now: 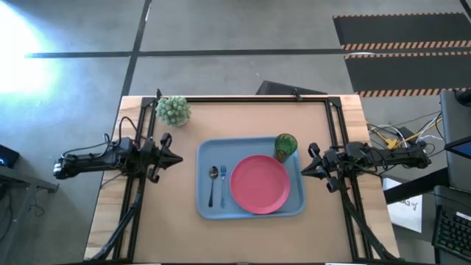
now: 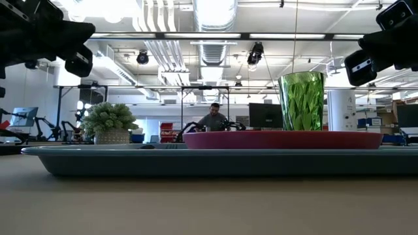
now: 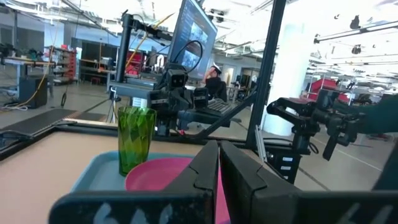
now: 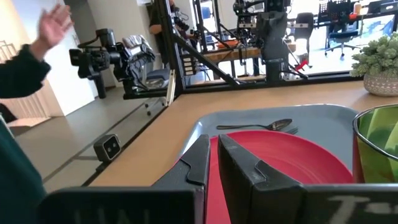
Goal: Pick and place plate/cup/fork/spoon on tray
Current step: Return to Home Position
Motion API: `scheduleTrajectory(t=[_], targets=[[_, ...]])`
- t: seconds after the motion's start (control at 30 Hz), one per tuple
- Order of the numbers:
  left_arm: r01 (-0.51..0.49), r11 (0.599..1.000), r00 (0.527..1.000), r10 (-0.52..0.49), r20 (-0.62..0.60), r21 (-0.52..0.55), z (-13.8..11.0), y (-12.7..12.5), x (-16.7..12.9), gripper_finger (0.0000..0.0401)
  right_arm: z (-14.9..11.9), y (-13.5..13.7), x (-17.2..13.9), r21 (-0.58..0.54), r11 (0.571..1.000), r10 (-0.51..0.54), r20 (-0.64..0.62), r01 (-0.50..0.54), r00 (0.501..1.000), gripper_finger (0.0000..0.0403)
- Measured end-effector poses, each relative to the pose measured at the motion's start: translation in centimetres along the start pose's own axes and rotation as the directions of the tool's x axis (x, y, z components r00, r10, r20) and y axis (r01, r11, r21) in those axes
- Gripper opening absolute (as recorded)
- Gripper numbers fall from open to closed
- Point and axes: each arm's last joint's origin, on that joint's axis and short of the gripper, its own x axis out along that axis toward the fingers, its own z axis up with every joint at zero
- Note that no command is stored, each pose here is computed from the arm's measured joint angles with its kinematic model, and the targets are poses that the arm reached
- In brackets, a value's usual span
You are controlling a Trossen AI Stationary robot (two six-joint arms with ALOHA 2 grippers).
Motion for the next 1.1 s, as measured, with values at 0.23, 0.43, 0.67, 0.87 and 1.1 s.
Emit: scheduleTrajectory(t=[0.23, 0.43, 0.67, 0.87, 1.1], targets=[[-0.001, 1.000, 1.000, 0.001, -0.006, -0.002, -0.1, 0.0, 0.0, 0.0000, 0.0, 0.5, 0.0, -0.004, 0.999, 0.049, 0.000, -0.049, 0.999, 0.0022], [-0.001, 1.000, 1.000, 0.001, -0.006, -0.002, -0.1, 0.0, 0.0, 0.0000, -0.1, 1.7, 0.0, -0.011, 0.985, 0.172, -0.005, -0.172, 0.985, 0.0022], [-0.001, 1.000, 1.000, 0.001, -0.006, -0.002, -0.1, 0.0, 0.0, 0.0000, -0.1, 1.8, 0.0, -0.010, 0.983, 0.183, -0.008, -0.183, 0.983, 0.0022], [-0.001, 1.000, 1.000, 0.001, -0.006, -0.002, -0.1, 0.0, 0.0, 0.0000, -0.1, 1.8, 0.0, -0.011, 0.983, 0.183, -0.007, -0.183, 0.983, 0.0022], [-0.001, 1.000, 1.000, 0.001, -0.006, -0.001, -0.1, 0.0, 0.0, 0.0000, -0.1, 1.8, 0.0, -0.011, 0.983, 0.183, -0.007, -0.183, 0.983, 0.0022]])
